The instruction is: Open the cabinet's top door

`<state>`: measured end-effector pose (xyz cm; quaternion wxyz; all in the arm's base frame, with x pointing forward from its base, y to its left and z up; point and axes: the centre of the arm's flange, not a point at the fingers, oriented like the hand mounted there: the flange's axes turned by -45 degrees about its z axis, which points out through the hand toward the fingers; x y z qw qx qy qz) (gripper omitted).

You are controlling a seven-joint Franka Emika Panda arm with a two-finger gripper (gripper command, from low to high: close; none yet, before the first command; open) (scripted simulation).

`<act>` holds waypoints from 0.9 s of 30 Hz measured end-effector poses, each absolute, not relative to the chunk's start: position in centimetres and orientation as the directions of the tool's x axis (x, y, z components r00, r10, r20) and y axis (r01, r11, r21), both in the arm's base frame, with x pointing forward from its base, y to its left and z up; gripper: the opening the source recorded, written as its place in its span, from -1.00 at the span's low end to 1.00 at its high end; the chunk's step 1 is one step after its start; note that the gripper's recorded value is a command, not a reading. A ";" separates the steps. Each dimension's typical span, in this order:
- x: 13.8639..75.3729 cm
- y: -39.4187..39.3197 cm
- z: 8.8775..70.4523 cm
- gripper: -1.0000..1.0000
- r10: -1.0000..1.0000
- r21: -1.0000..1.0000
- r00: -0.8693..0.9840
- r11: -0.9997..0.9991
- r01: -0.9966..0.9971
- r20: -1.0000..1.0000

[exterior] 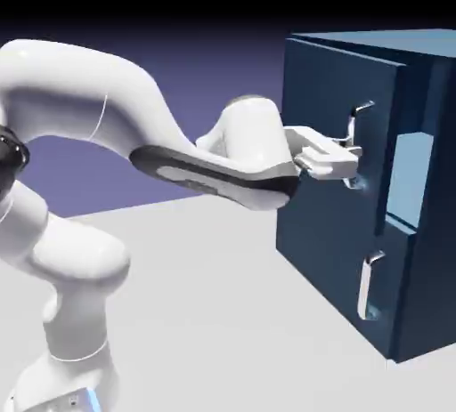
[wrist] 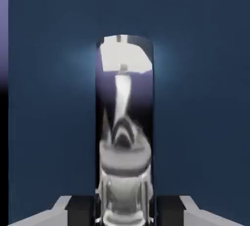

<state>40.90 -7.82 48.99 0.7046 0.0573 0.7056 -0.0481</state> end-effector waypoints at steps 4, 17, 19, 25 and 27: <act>38.8 -6.7 48.9 -1.00 0.000 0.000 0.001 0.982 0.191 -1.000; 30.2 -0.7 48.9 -1.00 -0.001 -0.001 0.000 0.916 0.400 -1.000; 29.2 0.2 48.9 -1.00 -0.001 0.000 0.000 0.905 0.426 -1.000; 26.7 2.7 48.9 -1.00 -0.001 -0.001 0.000 0.871 0.492 -1.000; 26.0 3.5 48.9 -1.00 -0.001 -0.001 0.000 0.859 0.512 -1.000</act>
